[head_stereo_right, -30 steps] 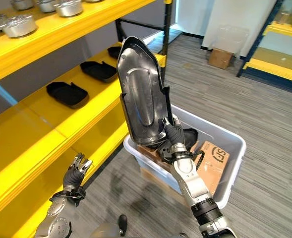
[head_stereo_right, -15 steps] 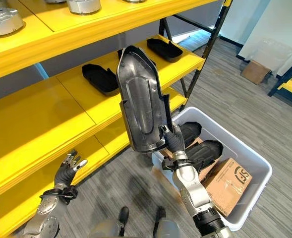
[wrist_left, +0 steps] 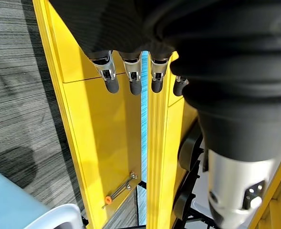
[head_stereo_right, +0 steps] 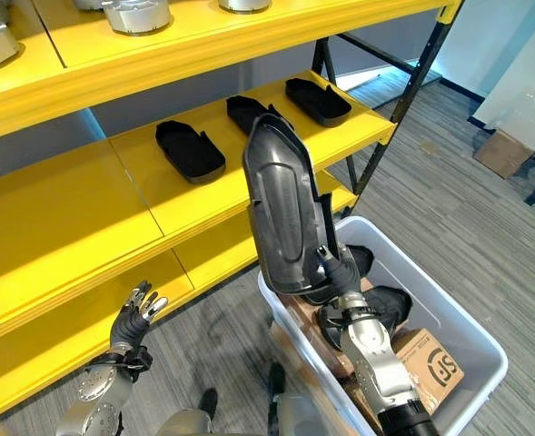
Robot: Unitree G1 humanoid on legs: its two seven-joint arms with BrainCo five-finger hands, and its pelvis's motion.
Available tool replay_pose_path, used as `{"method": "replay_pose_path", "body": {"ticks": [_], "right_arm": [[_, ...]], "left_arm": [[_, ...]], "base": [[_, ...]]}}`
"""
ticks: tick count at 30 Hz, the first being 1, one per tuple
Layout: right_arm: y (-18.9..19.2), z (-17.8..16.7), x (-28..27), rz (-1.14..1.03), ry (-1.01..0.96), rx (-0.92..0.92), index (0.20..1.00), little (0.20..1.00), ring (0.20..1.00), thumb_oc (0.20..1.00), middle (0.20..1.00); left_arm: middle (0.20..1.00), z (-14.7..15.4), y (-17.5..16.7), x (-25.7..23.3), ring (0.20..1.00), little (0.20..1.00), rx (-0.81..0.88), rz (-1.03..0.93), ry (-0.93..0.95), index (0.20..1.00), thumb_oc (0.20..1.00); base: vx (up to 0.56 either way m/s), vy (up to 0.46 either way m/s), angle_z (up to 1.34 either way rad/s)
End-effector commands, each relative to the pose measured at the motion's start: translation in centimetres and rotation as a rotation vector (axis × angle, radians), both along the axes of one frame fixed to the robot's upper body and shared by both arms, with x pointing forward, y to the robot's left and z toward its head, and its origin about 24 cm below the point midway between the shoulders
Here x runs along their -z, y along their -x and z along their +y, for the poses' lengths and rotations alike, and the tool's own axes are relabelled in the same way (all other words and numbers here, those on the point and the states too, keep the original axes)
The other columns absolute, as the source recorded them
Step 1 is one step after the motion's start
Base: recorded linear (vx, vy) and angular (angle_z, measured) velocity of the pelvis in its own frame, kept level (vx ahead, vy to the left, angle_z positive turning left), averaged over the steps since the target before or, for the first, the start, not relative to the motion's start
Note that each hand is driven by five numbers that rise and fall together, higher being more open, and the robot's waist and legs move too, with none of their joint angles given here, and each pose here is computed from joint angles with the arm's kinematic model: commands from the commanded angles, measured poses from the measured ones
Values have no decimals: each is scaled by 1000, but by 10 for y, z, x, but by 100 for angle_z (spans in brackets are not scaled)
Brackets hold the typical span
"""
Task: Move parts from the plastic box to the shelf.
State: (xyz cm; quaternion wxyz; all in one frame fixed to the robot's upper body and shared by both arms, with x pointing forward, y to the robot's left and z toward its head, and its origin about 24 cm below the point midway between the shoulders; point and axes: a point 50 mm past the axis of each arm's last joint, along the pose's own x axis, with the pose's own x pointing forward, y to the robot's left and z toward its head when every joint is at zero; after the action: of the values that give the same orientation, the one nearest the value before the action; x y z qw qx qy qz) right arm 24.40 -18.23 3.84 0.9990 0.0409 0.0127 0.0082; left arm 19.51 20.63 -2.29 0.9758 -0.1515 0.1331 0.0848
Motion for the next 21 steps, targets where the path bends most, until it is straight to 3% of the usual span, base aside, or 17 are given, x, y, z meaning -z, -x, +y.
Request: {"method": "replay_pose_path", "body": {"ticks": [1, 12, 21], "right_arm": [[-3, 5, -33, -182, -50, -33, 200, 200, 200, 200, 200], [0, 1, -26, -147, -20, -61, 200, 200, 200, 200, 200], [-4, -1, -27, -146, -18, -22, 200, 200, 200, 200, 200]], "left_arm": [[1000, 15, 0, -22, 1000, 1000, 0, -105, -70, 1000, 1000], [1000, 15, 7, -17, 1000, 1000, -49, -98, -10, 1000, 1000], [1000, 7, -4, -20, 1000, 1000, 4, -103, -19, 1000, 1000]], "base": [[76, -127, 38], [47, -117, 22], [-1, 16, 69]]}}
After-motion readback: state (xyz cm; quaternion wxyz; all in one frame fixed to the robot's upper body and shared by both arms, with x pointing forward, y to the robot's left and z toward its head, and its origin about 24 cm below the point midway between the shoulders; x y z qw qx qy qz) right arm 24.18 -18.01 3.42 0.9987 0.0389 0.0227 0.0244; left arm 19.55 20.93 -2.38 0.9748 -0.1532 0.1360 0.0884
